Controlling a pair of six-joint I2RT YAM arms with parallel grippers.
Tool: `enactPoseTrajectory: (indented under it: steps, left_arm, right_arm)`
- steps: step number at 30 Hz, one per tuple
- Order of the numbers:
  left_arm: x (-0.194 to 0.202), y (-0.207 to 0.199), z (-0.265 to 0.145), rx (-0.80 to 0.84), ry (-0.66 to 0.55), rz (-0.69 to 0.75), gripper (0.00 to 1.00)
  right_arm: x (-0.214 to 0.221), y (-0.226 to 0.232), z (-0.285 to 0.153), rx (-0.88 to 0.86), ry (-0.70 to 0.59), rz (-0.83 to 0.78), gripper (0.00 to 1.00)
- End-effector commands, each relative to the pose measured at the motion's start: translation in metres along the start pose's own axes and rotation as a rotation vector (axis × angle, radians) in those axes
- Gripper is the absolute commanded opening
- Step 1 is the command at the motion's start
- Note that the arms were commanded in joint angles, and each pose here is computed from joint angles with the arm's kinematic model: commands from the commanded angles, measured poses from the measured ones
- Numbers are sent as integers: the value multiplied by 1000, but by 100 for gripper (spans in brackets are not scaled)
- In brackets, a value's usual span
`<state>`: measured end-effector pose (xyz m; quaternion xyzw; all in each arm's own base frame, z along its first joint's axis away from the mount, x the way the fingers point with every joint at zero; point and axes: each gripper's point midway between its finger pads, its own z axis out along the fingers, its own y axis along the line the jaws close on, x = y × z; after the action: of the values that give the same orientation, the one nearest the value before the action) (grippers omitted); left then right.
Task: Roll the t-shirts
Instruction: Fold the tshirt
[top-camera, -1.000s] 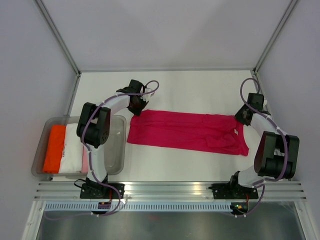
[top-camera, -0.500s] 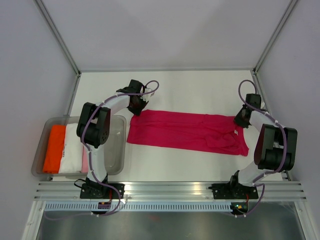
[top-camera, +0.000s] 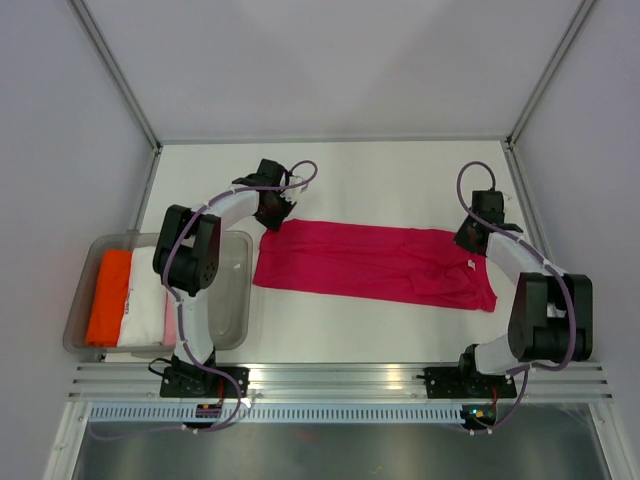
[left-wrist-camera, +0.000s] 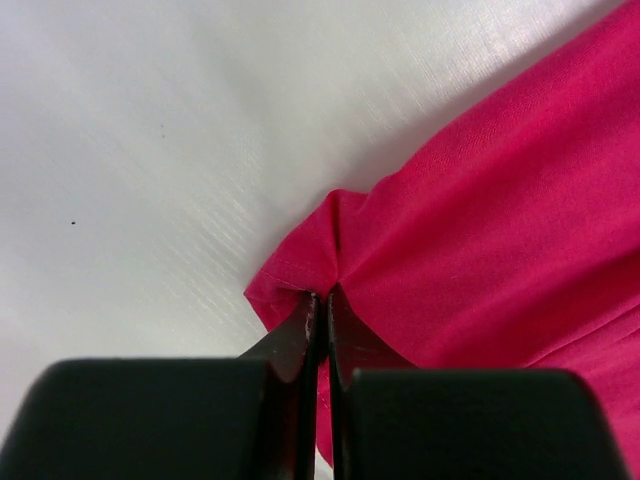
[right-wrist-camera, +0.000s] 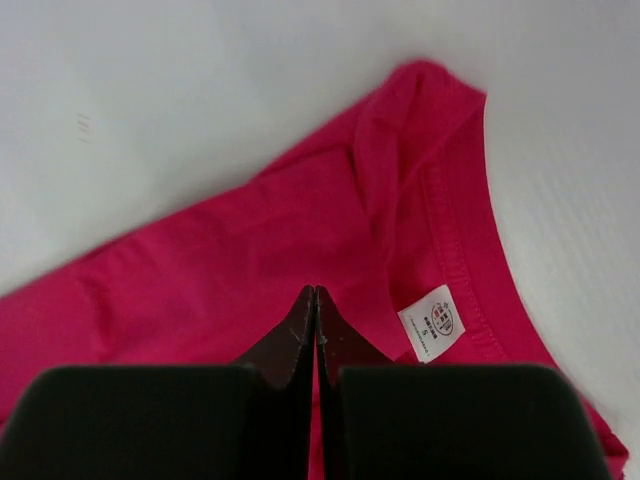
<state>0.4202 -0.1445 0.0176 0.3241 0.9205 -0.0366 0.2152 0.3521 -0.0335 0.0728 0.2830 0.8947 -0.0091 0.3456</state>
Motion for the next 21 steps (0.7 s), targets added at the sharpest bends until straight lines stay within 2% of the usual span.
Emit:
enactPoseTrajectory:
  steps: [1, 5, 8, 14, 17, 21]
  left_arm:
    - [4, 13, -9, -59, 11, -39, 2]
    - [8, 15, -7, -70, 24, -40, 2]
    - [11, 15, -8, -71, 28, -38, 2]
    - [1, 10, -14, -39, -9, -35, 3]
    - [-9, 5, -23, -7, -49, -29, 14]
    - [-27, 11, -42, -33, -108, -9, 29]
  right_arm:
    - [35, -7, 28, 10, 99, 69, 2]
    - [50, -18, 67, 28, 207, 136, 0]
    - [41, -24, 77, 60, 194, 128, 0]
    - [1, -3, 67, -18, 126, 93, 1]
    - [-27, 9, 51, -61, 82, 49, 4]
    - [-61, 1, 14, -5, 13, 29, 7]
